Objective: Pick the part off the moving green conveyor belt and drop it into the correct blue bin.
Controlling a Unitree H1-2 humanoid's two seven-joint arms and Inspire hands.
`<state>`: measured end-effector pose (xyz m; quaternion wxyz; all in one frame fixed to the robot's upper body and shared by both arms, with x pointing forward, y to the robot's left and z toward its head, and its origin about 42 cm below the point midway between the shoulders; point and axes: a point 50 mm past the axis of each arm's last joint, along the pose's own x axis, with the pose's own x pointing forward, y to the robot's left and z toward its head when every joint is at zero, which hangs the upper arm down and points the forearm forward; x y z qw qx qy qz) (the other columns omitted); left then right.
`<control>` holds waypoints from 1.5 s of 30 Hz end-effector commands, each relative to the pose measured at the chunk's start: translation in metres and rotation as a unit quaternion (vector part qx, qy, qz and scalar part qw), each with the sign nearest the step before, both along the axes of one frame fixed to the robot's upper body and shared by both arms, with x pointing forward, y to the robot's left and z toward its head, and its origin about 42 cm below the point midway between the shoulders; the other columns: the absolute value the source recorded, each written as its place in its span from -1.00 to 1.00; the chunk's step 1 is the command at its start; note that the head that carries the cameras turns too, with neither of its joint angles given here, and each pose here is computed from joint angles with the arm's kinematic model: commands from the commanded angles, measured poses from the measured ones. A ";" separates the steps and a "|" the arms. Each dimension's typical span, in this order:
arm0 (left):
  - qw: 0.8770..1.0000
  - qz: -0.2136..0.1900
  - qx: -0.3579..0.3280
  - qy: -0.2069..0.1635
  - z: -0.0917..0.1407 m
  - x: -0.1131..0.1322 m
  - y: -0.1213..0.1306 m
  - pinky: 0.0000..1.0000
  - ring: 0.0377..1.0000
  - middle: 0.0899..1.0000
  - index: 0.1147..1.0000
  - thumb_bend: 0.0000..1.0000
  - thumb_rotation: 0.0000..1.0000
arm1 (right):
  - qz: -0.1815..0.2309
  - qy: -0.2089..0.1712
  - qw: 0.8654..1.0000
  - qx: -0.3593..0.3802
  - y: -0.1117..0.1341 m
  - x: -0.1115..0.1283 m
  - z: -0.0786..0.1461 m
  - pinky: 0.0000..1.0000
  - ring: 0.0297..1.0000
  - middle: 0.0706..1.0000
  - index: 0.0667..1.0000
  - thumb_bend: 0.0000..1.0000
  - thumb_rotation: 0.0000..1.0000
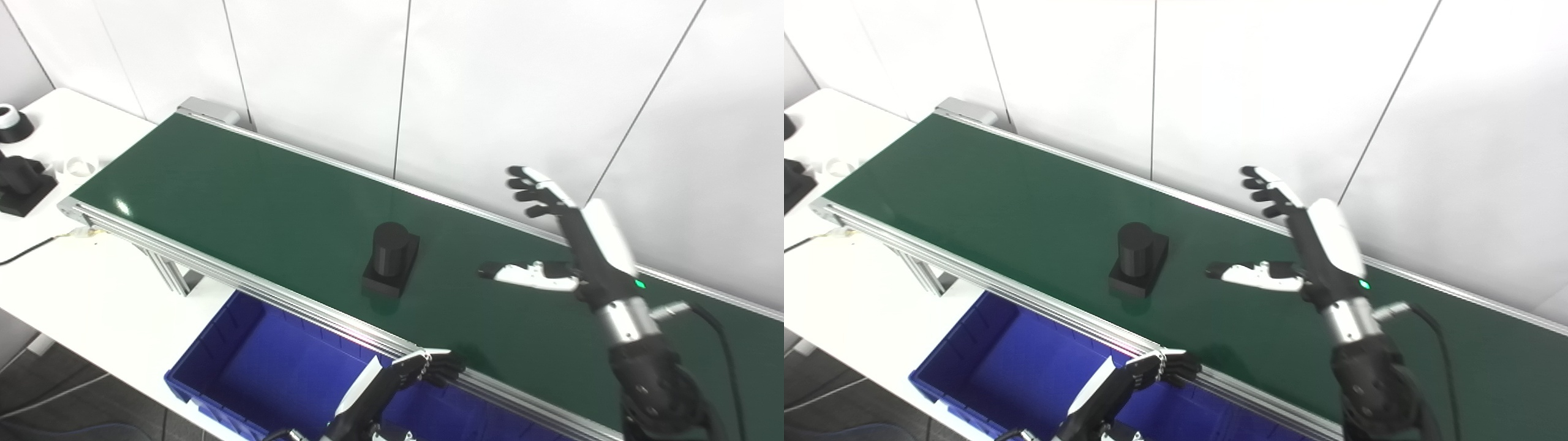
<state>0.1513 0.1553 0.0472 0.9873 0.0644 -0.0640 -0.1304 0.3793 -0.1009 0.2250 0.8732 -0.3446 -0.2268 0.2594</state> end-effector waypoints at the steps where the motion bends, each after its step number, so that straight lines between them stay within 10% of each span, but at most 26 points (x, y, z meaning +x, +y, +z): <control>1: 1.000 0.000 -0.007 -0.031 0.010 0.000 0.000 0.39 0.47 0.49 0.47 0.97 -0.45 | 0.006 -0.023 1.000 0.004 0.017 0.010 0.020 0.37 0.56 0.64 0.74 0.72 -0.07; 28: 0.999 -0.021 -0.003 -0.028 0.017 -0.022 0.006 0.34 0.45 0.52 0.51 0.96 -0.39 | 0.022 0.099 0.989 -0.104 0.116 0.045 -0.045 0.16 0.40 0.65 0.69 0.71 -0.35; 36: 0.999 -0.020 -0.010 -0.027 0.019 -0.024 0.004 0.35 0.47 0.53 0.50 0.98 -0.37 | 0.001 0.099 0.988 -0.118 0.118 0.046 -0.065 0.02 0.23 0.48 0.54 0.47 -0.96; 38: 0.999 -0.020 -0.013 -0.026 0.019 -0.024 0.003 0.34 0.47 0.53 0.50 0.98 -0.38 | -0.006 0.094 0.989 -0.117 0.115 0.045 -0.068 -0.16 -0.06 0.03 0.40 0.13 -0.99; 45: 0.999 -0.019 -0.015 -0.024 0.018 -0.023 0.006 0.35 0.48 0.54 0.51 0.98 -0.37 | -0.036 0.052 0.993 -0.099 0.105 0.040 -0.069 -0.24 -0.24 -0.09 0.00 0.02 -1.00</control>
